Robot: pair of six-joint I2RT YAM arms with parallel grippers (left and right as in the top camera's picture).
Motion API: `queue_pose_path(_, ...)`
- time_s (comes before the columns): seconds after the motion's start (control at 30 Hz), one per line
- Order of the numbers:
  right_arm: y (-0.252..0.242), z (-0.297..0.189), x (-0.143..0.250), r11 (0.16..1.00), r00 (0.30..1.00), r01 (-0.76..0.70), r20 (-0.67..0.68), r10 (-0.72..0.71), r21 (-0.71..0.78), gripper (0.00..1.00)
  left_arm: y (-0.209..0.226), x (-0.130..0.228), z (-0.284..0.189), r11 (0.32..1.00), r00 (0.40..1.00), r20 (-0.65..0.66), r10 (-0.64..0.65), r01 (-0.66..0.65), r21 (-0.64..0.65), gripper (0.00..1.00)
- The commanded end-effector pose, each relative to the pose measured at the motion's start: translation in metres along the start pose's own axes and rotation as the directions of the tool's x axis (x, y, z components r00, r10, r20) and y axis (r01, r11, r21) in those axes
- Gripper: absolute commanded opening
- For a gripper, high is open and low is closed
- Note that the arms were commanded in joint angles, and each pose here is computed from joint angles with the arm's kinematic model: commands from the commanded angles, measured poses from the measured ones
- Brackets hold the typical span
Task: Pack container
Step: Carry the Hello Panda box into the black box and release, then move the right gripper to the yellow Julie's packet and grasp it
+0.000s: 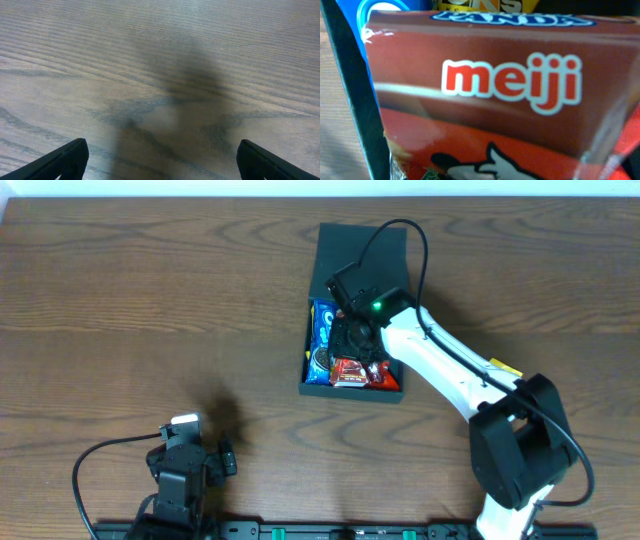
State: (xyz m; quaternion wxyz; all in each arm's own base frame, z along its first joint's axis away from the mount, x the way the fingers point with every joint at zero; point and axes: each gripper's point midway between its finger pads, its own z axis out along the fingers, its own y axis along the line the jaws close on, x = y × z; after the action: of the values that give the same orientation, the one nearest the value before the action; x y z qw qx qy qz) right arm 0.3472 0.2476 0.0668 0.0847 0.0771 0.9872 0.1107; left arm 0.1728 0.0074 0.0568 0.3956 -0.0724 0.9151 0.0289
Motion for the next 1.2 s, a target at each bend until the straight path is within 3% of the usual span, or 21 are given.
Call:
queue_pose_path(0.0,-0.005,0.013,0.0,1.0,1.0,0.009,-0.009,-0.009,0.024,0.17,0.006,0.017,0.005,0.999,0.998,-0.052,0.027,-0.029,-0.031,0.95)
queue_pose_path(0.2,-0.011,0.022,0.0,0.999,1.0,0.005,-0.018,-0.004,0.048,0.18,0.006,0.017,0.005,0.999,0.998,-0.052,0.027,-0.029,-0.031,0.95)
queue_pose_path(0.27,-0.013,0.022,-0.002,0.998,1.0,0.004,-0.009,-0.003,0.057,0.27,0.006,0.017,0.005,0.999,0.998,-0.052,0.027,-0.029,-0.031,0.95)
queue_pose_path(0.3,-0.013,0.022,-0.002,0.998,1.0,0.004,-0.009,-0.003,0.058,0.38,0.006,0.017,0.005,0.999,0.998,-0.052,0.027,-0.029,-0.031,0.95)
queue_pose_path(0.43,-0.014,0.021,-0.002,0.998,1.0,0.003,-0.012,-0.002,0.06,0.99,0.006,0.017,0.005,0.999,0.998,-0.052,0.027,-0.029,-0.031,0.95)
queue_pose_path(0.63,-0.012,0.004,-0.003,0.999,1.0,0.001,0.001,-0.001,0.049,0.99,0.006,0.017,0.005,0.999,0.998,-0.052,0.027,-0.029,-0.031,0.95)
queue_pose_path(1.0,-0.001,-0.108,-0.01,0.992,0.984,0.072,0.169,-0.055,-0.101,0.99,0.006,0.017,0.005,0.999,0.998,-0.052,0.027,-0.029,-0.031,0.95)
queue_pose_path(1.07,-0.028,-0.129,-0.005,0.999,0.983,0.032,0.182,-0.025,-0.034,0.99,0.006,0.017,0.005,0.999,0.998,-0.052,0.027,-0.029,-0.031,0.95)
queue_pose_path(1.17,-0.082,-0.148,0.008,0.982,0.977,-0.147,0.174,0.125,0.115,0.99,0.006,0.017,0.005,0.999,0.998,-0.052,0.027,-0.029,-0.031,0.95)
